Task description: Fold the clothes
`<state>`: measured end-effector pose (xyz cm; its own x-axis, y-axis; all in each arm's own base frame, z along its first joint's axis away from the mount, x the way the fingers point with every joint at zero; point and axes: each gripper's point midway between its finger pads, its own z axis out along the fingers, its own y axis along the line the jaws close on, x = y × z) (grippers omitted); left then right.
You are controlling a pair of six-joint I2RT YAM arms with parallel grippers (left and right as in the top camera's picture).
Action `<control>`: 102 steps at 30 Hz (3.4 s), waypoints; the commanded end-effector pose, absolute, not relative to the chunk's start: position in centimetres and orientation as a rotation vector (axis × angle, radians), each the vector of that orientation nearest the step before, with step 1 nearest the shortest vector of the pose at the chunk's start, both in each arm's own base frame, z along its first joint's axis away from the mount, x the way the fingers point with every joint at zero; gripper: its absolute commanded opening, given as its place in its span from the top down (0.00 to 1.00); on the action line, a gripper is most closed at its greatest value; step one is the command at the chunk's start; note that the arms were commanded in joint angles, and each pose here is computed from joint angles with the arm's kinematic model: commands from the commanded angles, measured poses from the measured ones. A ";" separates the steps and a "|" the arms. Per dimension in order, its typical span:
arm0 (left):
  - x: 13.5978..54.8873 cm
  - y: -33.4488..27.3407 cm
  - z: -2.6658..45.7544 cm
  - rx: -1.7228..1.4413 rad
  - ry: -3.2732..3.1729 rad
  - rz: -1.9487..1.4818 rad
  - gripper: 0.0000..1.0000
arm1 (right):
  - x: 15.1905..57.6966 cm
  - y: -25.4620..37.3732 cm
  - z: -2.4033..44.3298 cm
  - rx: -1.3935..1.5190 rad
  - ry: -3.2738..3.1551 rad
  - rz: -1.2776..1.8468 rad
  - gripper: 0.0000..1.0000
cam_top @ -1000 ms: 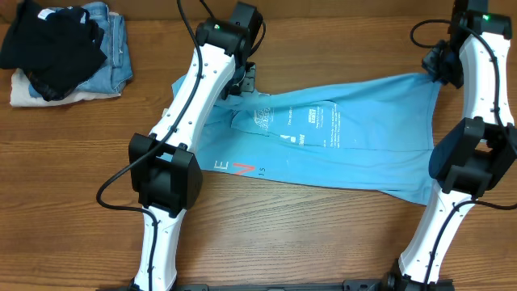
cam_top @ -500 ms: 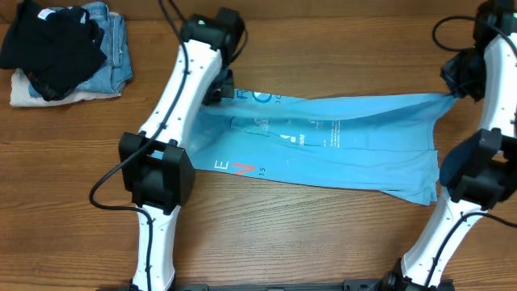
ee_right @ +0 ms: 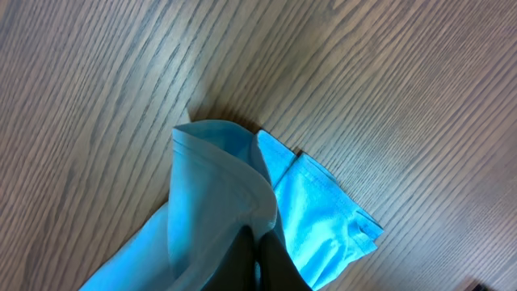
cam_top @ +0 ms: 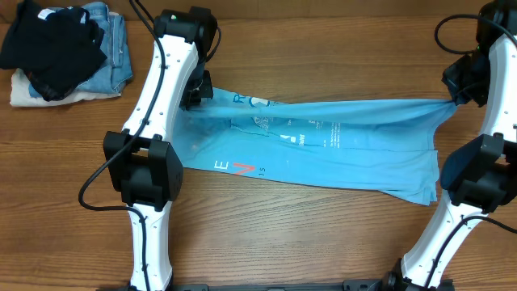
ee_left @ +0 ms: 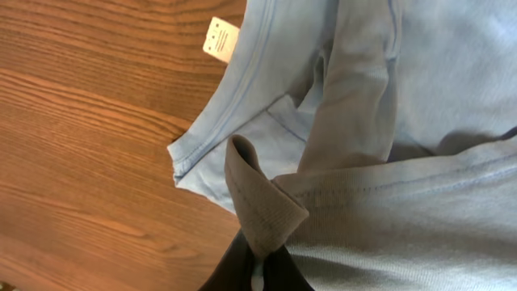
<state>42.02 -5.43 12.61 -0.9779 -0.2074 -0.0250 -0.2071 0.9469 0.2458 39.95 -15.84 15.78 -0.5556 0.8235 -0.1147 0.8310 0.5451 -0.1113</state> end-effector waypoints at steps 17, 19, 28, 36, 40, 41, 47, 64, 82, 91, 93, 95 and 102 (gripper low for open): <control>41.2 -4.3 14.7 0.268 -3.101 -0.386 0.93 | 36.6 -13.5 20.0 1.276 2.776 -0.108 0.96; 41.2 -4.3 14.7 0.265 -3.101 -0.386 0.92 | 35.2 -13.0 20.3 1.281 2.785 -0.110 0.96; 41.1 -4.6 14.6 0.259 -3.098 -0.363 0.90 | 32.7 -12.8 16.2 1.331 2.884 -0.171 0.96; 41.0 -5.1 14.4 0.197 -3.091 -0.308 0.94 | 33.0 -13.1 13.3 1.371 2.863 -0.180 0.96; 40.5 -3.9 13.6 0.170 -3.053 -0.367 0.96 | 32.7 -14.4 13.3 1.413 2.832 -0.198 0.96; 40.2 -3.6 13.4 0.174 -3.039 -0.370 0.96 | 32.6 -14.7 13.3 1.427 2.824 -0.197 0.96; 39.0 -2.5 11.9 0.191 -2.965 -0.384 0.96 | 32.2 -15.3 13.3 1.457 2.815 -0.191 0.96; 38.8 -3.1 11.7 0.131 -2.955 -0.324 0.33 | 31.8 -15.1 13.4 1.462 2.831 -0.196 0.51; 41.2 -6.4 11.0 0.091 -3.057 -0.042 0.00 | 35.0 -11.9 13.2 1.256 2.871 0.024 0.03; 42.8 -7.2 10.8 0.076 -3.120 0.030 0.00 | 34.7 -11.6 13.0 1.254 2.887 0.022 0.00; 42.9 -7.2 10.8 0.077 -3.124 0.032 0.00 | 34.1 -11.4 12.4 1.264 2.912 0.019 0.00; 42.9 -7.2 10.8 0.075 -3.123 0.034 0.01 | 33.4 -10.8 11.4 1.266 2.952 0.021 0.01; 42.6 -10.6 10.6 -0.037 -3.097 0.253 0.60 | 31.8 -7.2 6.5 1.189 3.075 0.132 0.76</control>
<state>42.89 -8.51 9.54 -0.9985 -0.0171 0.0515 -0.0210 0.9970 -0.0744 32.29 -9.33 7.87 -0.7050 0.6970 0.1309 0.7011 0.7128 -0.0194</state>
